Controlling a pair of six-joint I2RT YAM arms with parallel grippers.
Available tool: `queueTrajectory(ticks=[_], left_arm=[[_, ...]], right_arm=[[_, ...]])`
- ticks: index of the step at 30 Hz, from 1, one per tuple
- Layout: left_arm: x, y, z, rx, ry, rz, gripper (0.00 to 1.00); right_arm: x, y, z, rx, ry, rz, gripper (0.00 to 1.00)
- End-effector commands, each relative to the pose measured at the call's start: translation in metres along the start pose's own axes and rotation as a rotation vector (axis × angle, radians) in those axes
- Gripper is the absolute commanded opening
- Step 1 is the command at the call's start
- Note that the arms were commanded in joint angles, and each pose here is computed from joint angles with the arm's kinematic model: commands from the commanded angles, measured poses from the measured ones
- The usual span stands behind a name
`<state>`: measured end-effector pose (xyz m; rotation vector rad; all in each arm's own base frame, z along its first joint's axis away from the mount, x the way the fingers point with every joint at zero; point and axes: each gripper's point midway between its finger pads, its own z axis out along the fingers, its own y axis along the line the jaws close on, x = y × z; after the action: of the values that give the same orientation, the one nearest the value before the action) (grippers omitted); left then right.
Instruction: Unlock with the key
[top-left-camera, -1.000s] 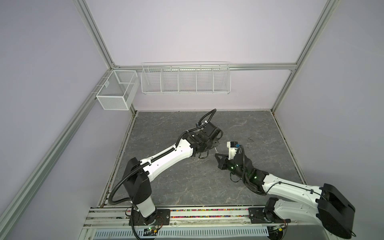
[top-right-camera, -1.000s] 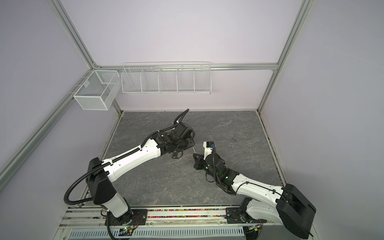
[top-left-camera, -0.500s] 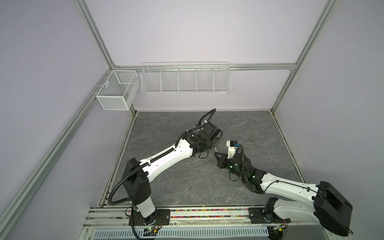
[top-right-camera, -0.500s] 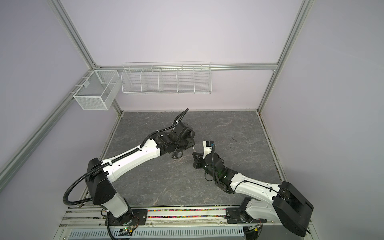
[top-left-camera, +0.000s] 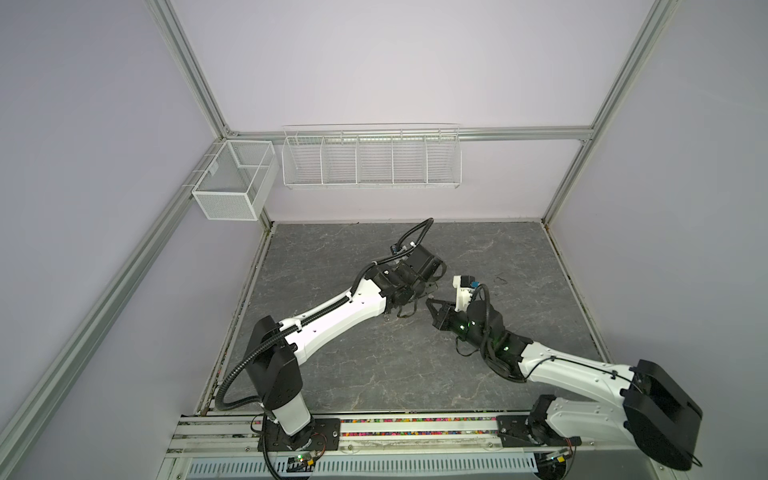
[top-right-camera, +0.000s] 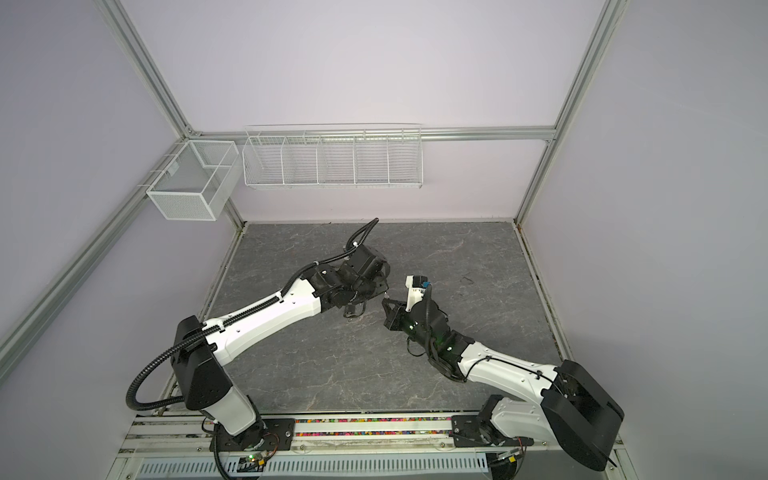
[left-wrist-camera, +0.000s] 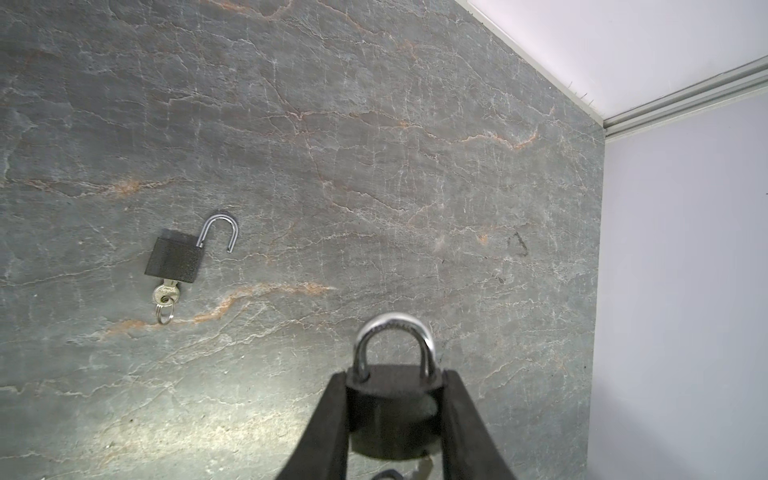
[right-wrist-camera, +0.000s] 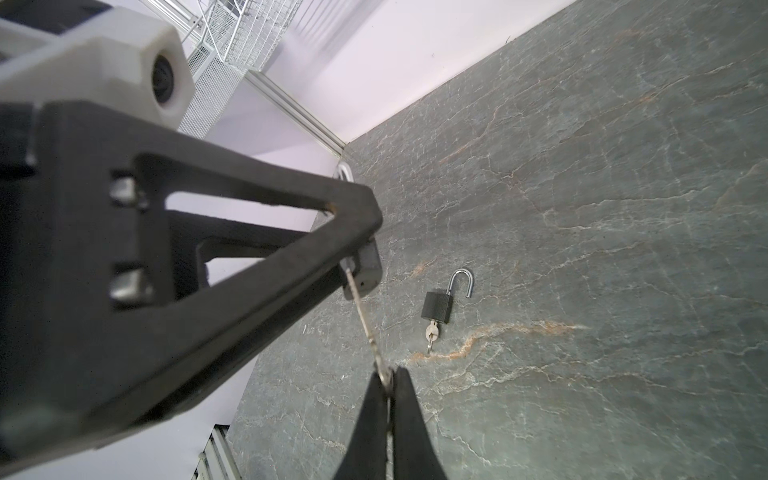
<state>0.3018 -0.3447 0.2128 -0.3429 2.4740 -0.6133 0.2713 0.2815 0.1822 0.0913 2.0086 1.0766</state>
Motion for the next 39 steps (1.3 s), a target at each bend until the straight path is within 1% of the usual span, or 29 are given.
queueTrajectory(ticks=[1, 6, 7, 12, 19, 25, 30, 36, 39], left_arm=[[-0.011, -0.009, -0.015, 0.026, -0.044, -0.004, 0.00], [-0.016, -0.009, -0.019, 0.025, -0.065, -0.007, 0.00], [-0.017, -0.009, -0.020, 0.024, -0.070, 0.026, 0.00], [-0.020, -0.009, -0.023, 0.025, -0.080, 0.027, 0.00], [-0.020, -0.011, -0.023, 0.027, -0.085, 0.027, 0.00], [-0.016, -0.012, -0.022, 0.023, -0.076, 0.037, 0.00], [-0.014, -0.011, -0.022, 0.028, -0.075, 0.036, 0.00], [-0.014, -0.009, -0.022, 0.023, -0.076, 0.036, 0.00], [-0.011, -0.006, -0.020, 0.011, -0.074, 0.043, 0.00]], right_arm=[[0.001, 0.002, 0.005, -0.011, 0.013, 0.052, 0.06], [0.005, 0.003, 0.003, -0.019, 0.025, 0.043, 0.06], [0.007, 0.002, 0.002, -0.016, 0.027, 0.042, 0.06], [0.009, -0.003, 0.000, 0.001, 0.030, 0.043, 0.06], [0.010, 0.005, 0.003, -0.020, 0.045, 0.036, 0.06], [0.003, 0.010, 0.004, -0.023, 0.027, 0.030, 0.06], [0.003, 0.007, 0.005, -0.024, 0.026, 0.063, 0.06], [0.004, 0.004, 0.007, -0.010, 0.033, 0.072, 0.06], [-0.001, 0.009, 0.006, -0.033, 0.021, 0.074, 0.06]])
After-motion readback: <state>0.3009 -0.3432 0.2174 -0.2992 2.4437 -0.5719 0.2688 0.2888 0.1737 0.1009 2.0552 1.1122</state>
